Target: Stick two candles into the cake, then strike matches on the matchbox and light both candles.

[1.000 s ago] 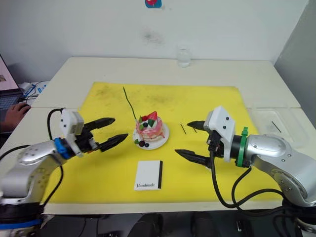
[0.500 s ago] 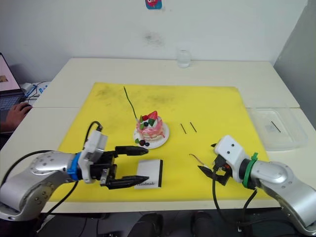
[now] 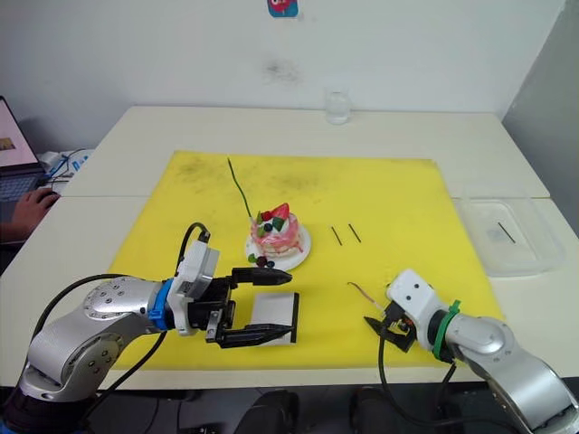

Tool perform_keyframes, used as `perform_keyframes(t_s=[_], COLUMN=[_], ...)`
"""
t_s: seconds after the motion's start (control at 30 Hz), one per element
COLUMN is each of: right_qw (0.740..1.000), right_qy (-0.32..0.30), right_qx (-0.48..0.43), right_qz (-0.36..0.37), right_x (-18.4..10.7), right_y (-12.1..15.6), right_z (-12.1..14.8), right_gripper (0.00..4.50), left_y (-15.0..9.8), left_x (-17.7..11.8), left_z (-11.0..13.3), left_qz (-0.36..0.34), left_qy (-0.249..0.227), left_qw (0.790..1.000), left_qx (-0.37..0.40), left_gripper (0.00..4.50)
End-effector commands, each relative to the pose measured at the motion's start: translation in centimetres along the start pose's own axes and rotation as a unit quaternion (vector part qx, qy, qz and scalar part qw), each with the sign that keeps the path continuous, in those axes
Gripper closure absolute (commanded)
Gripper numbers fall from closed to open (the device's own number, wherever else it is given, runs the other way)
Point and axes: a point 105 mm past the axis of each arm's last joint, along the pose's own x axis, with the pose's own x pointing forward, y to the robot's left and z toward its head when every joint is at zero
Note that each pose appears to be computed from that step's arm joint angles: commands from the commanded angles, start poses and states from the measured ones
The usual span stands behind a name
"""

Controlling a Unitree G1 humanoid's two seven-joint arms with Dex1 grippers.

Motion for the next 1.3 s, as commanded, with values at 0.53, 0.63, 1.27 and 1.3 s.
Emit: perform_keyframes(t_s=[0.53,0.63,1.27,1.3], right_qw=[0.998,0.999,0.99,0.99], right_qy=[-0.053,-0.031,0.132,0.132], right_qx=[0.021,0.0,-0.046,-0.046], right_qz=[0.019,0.015,-0.004,-0.005], right_x=[-2.3,-4.1,-12.6,-12.7], right_y=[-0.2,-1.6,-6.2,-6.4], right_z=[4.0,3.8,-6.8,-6.8], right_gripper=[4.45,4.45,4.45,4.45], left_y=[-0.1,-0.2,-2.5,-2.5], left_x=[0.2,0.2,1.9,1.9], left_z=[0.9,1.1,1.7,1.7], left_qz=[-0.007,-0.01,-0.079,-0.079], left_qy=[-0.006,-0.005,-0.006,-0.007], left_qw=[1.0,1.0,0.997,0.997], left_qx=[0.017,0.016,0.023,0.023], left_gripper=[0.0,0.0,0.0,0.0])
